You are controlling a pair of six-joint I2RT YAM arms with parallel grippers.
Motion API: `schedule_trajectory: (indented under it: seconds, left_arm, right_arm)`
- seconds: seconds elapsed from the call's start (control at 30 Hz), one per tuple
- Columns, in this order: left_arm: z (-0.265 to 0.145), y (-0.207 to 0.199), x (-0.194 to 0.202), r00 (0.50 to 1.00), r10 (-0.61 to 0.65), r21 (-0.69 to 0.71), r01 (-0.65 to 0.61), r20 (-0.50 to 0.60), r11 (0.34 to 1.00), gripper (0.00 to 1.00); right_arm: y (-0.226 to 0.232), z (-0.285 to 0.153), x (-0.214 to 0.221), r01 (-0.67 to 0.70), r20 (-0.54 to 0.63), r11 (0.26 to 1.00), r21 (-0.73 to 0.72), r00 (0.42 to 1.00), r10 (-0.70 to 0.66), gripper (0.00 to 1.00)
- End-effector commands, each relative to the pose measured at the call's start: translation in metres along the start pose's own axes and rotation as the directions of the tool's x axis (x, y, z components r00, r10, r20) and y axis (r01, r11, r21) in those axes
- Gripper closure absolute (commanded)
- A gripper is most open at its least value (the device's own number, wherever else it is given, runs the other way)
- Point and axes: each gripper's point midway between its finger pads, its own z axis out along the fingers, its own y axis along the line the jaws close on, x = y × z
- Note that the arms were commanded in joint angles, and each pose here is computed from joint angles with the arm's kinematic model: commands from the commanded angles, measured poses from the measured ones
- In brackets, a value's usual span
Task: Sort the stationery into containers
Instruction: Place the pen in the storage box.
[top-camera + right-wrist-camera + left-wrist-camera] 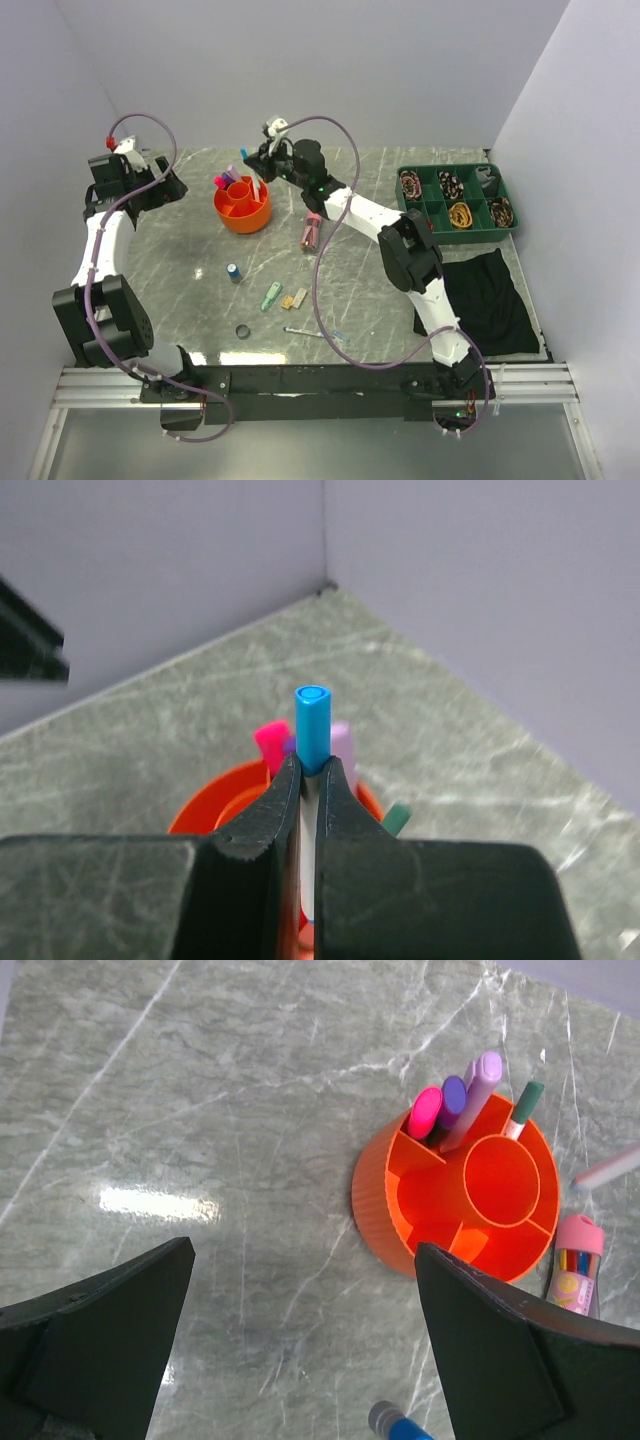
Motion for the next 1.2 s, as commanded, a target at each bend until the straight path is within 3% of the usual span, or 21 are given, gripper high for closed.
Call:
schedule_trajectory:
  seconds: [0.0,0.37,0.6,0.8,0.93,1.03,1.07,1.13,1.17]
  left_arm:
    - [-0.007,-0.01,-0.003,1.0,0.004,0.049,-0.005,0.024,0.999,0.01]
    - [-0.01,-0.009,-0.024,0.997,0.041,0.028,-0.043,0.06,0.999,0.01]
    - [-0.01,-0.014,-0.025,0.998,0.027,0.058,-0.03,0.058,0.998,0.0]
    - [-0.013,-0.013,-0.024,0.998,0.044,0.052,-0.047,0.051,0.998,0.01]
    - [-0.019,-0.022,-0.03,0.995,0.06,0.083,-0.066,0.079,0.994,0.01]
    - [-0.031,-0.047,-0.044,0.986,0.116,0.179,-0.137,0.122,0.974,0.01]
    - [-0.037,-0.064,-0.054,0.971,0.18,0.211,-0.21,0.155,0.955,0.01]
    - [-0.046,-0.089,-0.046,0.958,0.258,0.277,-0.284,0.127,0.918,0.01]
    - [-0.052,-0.113,-0.047,0.909,0.384,0.317,-0.416,0.161,0.852,0.01]
  right_arm:
    - [-0.007,0.013,-0.044,0.055,0.118,0.998,0.038,0.991,-0.059,1.0]
    - [-0.007,0.016,0.005,0.05,-0.017,0.996,0.069,0.999,-0.049,1.0]
    - [-0.004,0.014,0.021,0.048,-0.068,0.996,0.074,0.997,-0.043,0.69]
    - [-0.003,0.008,0.026,0.038,-0.092,0.996,0.086,0.995,-0.03,0.63]
    - [0.001,0.0,0.007,0.047,-0.081,0.995,0.089,0.996,-0.04,0.61]
    - [0.001,-0.015,-0.031,0.068,-0.054,0.991,0.118,0.997,-0.061,0.59]
    - [0.003,-0.027,-0.06,0.076,-0.032,0.989,0.13,0.997,-0.073,0.58]
    - [0.0,-0.047,-0.072,0.075,-0.048,0.984,0.164,0.997,-0.068,0.56]
    - [-0.001,-0.068,-0.101,0.076,-0.033,0.98,0.183,0.997,-0.071,0.55]
